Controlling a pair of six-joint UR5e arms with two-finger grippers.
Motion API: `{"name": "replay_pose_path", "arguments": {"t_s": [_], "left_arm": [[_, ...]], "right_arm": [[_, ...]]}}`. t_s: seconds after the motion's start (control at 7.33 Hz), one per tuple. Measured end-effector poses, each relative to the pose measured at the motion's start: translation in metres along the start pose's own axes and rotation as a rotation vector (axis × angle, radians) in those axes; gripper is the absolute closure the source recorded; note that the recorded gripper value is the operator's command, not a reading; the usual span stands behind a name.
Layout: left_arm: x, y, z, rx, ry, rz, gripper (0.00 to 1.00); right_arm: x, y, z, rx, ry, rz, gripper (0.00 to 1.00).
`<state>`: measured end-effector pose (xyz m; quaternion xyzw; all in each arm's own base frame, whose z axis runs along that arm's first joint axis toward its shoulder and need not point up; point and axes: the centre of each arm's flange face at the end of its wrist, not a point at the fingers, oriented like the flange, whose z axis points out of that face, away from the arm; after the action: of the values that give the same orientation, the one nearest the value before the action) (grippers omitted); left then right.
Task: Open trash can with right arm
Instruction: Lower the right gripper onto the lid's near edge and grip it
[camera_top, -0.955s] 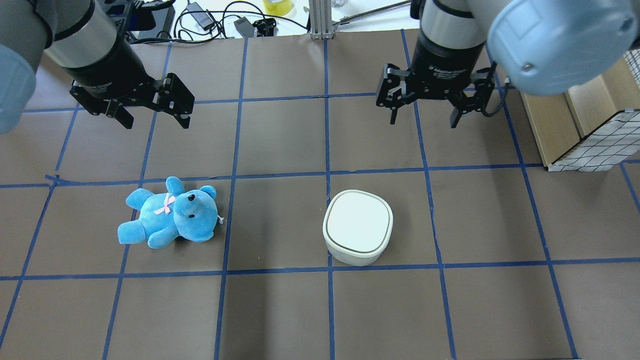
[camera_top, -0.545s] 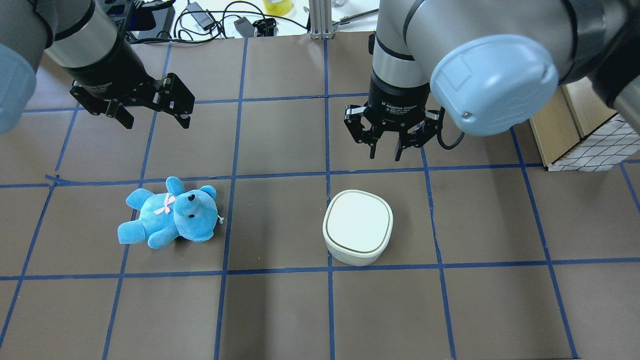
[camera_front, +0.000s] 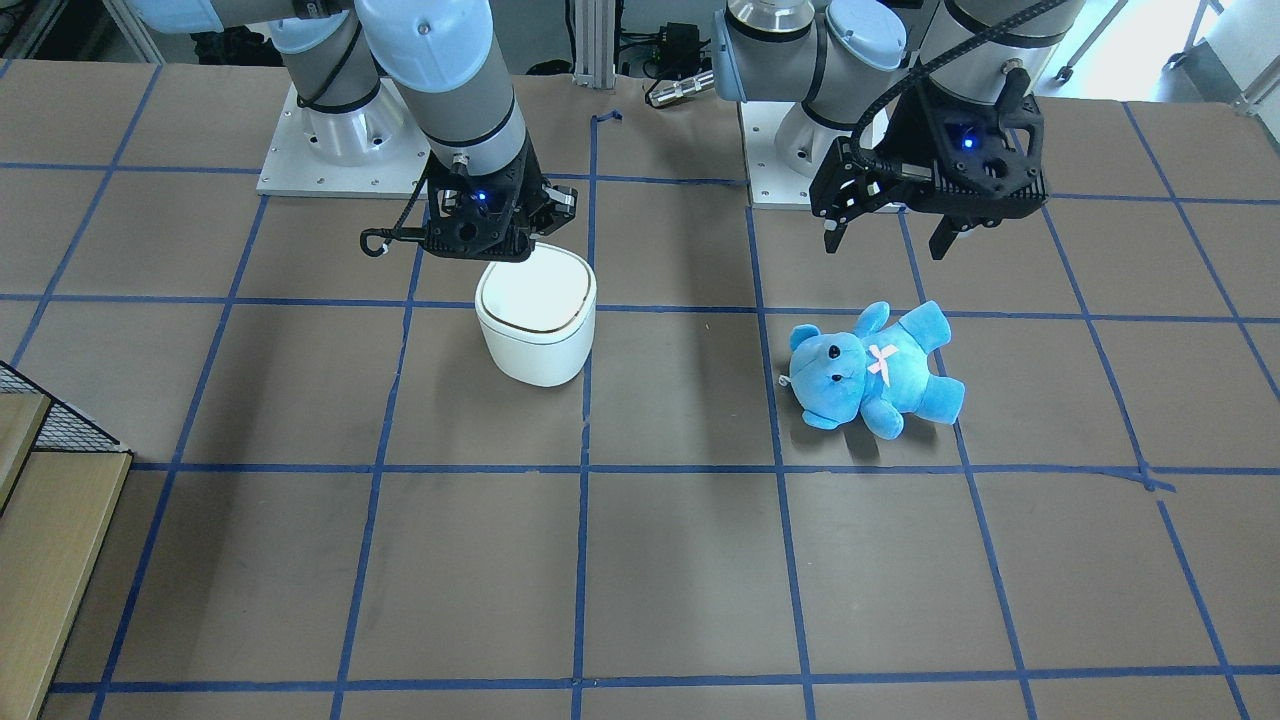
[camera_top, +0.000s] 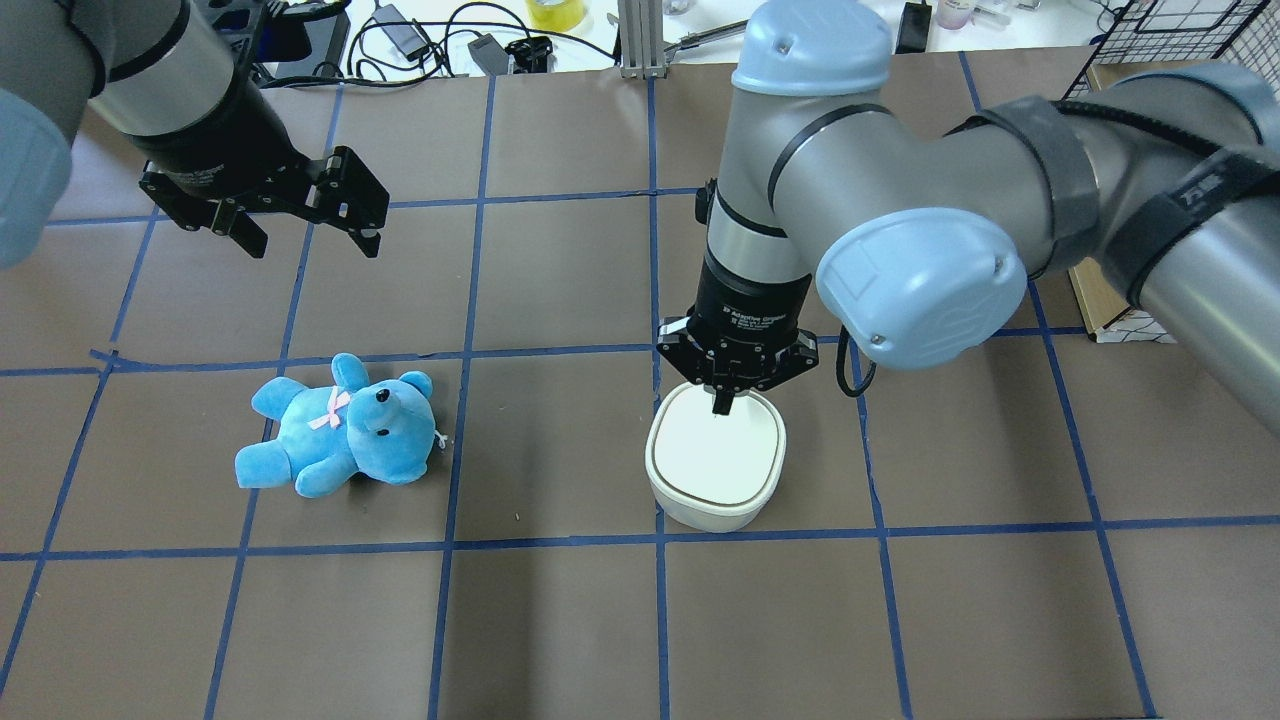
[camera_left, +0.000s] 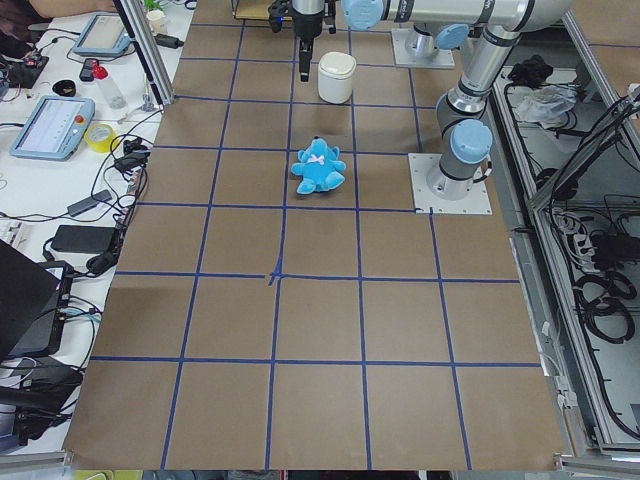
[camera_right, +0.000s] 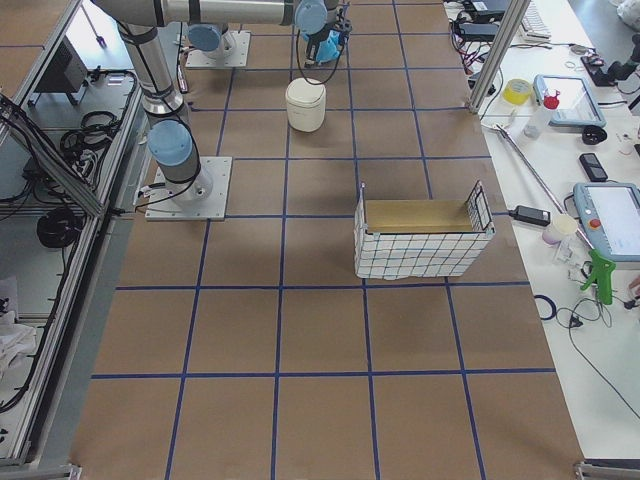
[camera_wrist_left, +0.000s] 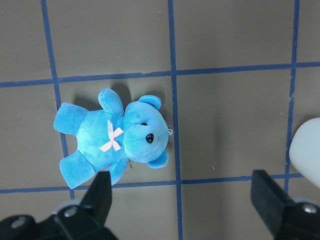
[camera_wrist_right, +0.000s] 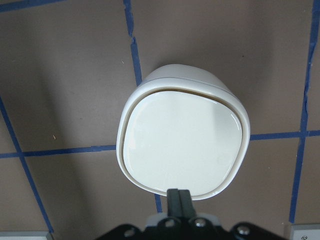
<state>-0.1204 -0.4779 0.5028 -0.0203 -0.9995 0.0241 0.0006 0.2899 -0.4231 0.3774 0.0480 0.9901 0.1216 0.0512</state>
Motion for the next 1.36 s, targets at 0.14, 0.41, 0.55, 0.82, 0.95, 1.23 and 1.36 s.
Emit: {"name": "replay_pose_path", "arguments": {"t_s": [0.14,0.41,0.55,0.82,0.95,1.23,1.36], "left_arm": [[0.000,0.000,0.000,0.000,0.000,0.000,0.00],[0.000,0.000,0.000,0.000,-0.001,0.000,0.00],[0.000,0.000,0.000,0.000,-0.001,0.000,0.00],[0.000,0.000,0.000,0.000,-0.001,0.000,0.00],[0.000,0.000,0.000,0.000,-0.001,0.000,0.00],[0.000,0.000,0.000,0.000,-0.001,0.000,0.00],[0.000,0.000,0.000,0.000,-0.001,0.000,0.00]], "right_arm": [[0.003,0.001,0.015,-0.017,0.004,-0.007,1.00],[0.009,0.004,0.038,-0.047,0.016,-0.025,1.00],[0.011,0.005,0.045,-0.053,0.020,-0.028,1.00],[0.015,0.007,0.058,-0.054,0.030,-0.028,1.00],[0.017,0.006,0.064,-0.044,0.032,-0.020,1.00],[0.018,0.004,0.067,-0.007,0.029,0.017,1.00],[0.018,0.003,0.068,0.001,0.033,0.026,1.00]]}}
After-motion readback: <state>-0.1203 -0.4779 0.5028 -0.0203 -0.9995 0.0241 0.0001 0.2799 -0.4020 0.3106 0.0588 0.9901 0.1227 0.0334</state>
